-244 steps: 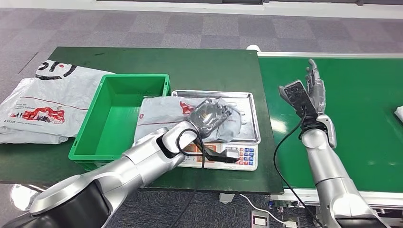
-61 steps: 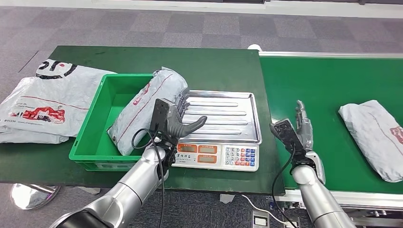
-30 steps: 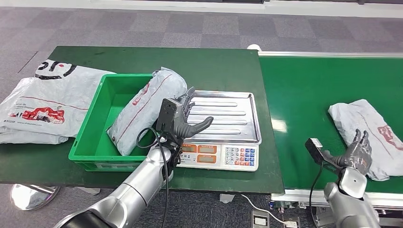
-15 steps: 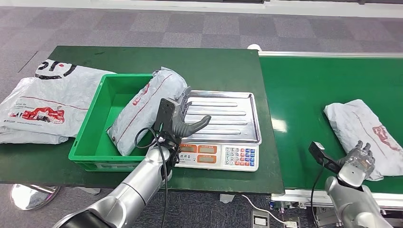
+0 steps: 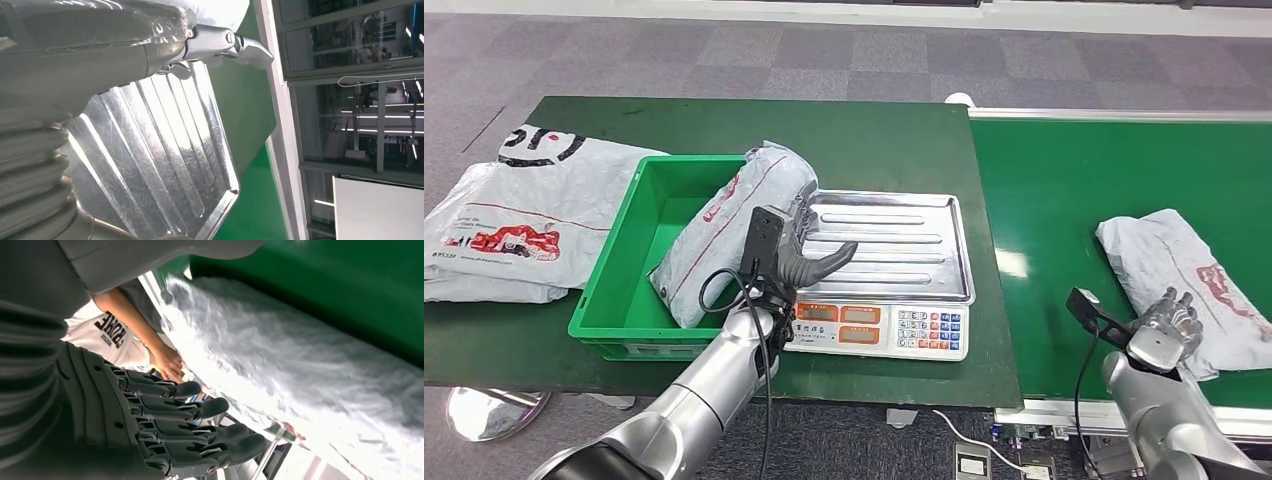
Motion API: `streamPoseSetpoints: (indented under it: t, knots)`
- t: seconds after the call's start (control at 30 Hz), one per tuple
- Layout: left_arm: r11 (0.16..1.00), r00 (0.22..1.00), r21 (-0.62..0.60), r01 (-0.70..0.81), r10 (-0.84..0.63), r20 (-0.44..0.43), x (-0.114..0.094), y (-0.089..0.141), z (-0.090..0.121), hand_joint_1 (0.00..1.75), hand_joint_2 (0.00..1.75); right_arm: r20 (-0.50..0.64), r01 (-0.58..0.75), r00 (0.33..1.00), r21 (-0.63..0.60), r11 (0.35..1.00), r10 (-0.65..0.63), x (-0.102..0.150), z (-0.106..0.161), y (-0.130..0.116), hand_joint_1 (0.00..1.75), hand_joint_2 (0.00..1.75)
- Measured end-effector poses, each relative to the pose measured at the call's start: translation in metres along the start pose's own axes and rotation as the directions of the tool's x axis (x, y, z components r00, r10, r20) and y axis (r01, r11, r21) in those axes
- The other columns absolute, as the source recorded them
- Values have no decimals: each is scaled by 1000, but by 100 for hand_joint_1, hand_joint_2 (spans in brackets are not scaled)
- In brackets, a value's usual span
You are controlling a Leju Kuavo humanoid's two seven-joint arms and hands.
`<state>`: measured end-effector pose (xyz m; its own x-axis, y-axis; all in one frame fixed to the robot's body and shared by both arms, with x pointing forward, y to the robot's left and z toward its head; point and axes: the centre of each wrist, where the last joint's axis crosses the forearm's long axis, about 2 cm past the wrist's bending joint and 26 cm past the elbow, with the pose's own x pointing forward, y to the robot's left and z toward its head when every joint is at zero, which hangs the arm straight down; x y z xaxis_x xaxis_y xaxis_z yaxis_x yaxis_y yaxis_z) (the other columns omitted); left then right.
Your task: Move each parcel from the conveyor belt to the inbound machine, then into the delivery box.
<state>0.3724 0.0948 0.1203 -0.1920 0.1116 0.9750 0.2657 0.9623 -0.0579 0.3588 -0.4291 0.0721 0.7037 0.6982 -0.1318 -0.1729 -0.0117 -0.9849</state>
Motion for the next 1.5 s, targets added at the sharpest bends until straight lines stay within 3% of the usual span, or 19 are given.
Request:
streamPoseSetpoints:
  t: [0.67,0.77,1.0,1.23,1.5]
  knots:
    - [1000,1000,7,9,-9,-3,-2,7,1,0,175,-15,-67,998,58,996,68,2,-2,-2,0,175]
    - [1000,1000,8,8,-8,-2,-2,7,1,0,175,0,-40,999,35,999,40,2,-2,-2,0,175]
    - [1000,1000,16,-4,3,20,-2,5,2,0,175,107,119,989,-145,982,-104,-1,11,11,0,175]
    - [1000,999,24,-12,11,32,-1,4,2,0,175,153,161,978,-150,975,-138,-2,23,25,0,175]
    - [999,999,41,-31,29,34,0,3,1,0,175,128,126,985,-81,989,-115,1,27,30,0,175]
